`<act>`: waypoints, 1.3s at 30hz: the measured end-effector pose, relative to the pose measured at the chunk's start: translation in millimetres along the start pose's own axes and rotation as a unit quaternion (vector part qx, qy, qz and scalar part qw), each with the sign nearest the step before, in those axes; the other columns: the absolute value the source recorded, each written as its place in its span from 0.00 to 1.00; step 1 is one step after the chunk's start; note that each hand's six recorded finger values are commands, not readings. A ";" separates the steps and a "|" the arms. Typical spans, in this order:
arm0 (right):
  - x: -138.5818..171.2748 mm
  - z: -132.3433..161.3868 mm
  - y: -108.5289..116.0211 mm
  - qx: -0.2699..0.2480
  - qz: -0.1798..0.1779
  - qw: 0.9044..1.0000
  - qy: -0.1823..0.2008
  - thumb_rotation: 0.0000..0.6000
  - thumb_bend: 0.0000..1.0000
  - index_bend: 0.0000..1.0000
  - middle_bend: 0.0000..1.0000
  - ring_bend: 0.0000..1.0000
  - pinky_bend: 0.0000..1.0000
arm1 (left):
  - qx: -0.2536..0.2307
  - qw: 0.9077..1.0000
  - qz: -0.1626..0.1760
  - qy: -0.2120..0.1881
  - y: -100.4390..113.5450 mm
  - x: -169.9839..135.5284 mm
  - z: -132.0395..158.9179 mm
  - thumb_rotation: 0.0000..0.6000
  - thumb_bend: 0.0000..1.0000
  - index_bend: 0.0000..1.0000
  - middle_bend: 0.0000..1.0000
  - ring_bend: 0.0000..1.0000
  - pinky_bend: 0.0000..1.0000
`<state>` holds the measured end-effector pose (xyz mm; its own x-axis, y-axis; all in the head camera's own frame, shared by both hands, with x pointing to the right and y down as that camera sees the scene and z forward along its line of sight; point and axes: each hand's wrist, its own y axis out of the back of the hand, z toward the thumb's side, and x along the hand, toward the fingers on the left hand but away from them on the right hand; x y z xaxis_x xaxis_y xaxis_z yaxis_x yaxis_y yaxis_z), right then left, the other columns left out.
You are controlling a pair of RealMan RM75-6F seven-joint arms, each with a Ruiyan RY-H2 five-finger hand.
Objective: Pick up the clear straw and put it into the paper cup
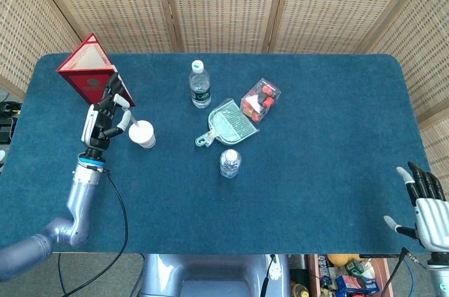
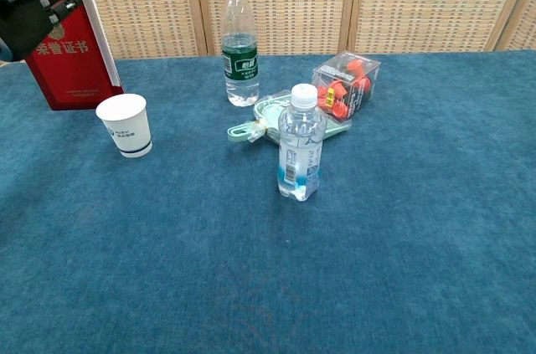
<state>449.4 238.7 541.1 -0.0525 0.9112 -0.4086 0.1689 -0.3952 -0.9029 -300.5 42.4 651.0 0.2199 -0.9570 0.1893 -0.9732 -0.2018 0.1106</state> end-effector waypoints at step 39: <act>-2.6 -1.1 -2.8 0.000 0.006 1.000 -0.003 1.00 0.00 0.00 0.00 0.00 0.00 | 0.010 0.996 0.001 0.091 10.9 1.7 -63.4 1.00 0.41 0.00 0.00 0.00 0.00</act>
<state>450.1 237.6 544.9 -0.0562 0.9061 -0.4194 0.1690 -0.4054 -0.8984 -306.5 51.8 714.4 0.2255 -0.9041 0.3631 -0.9742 -0.2065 0.0907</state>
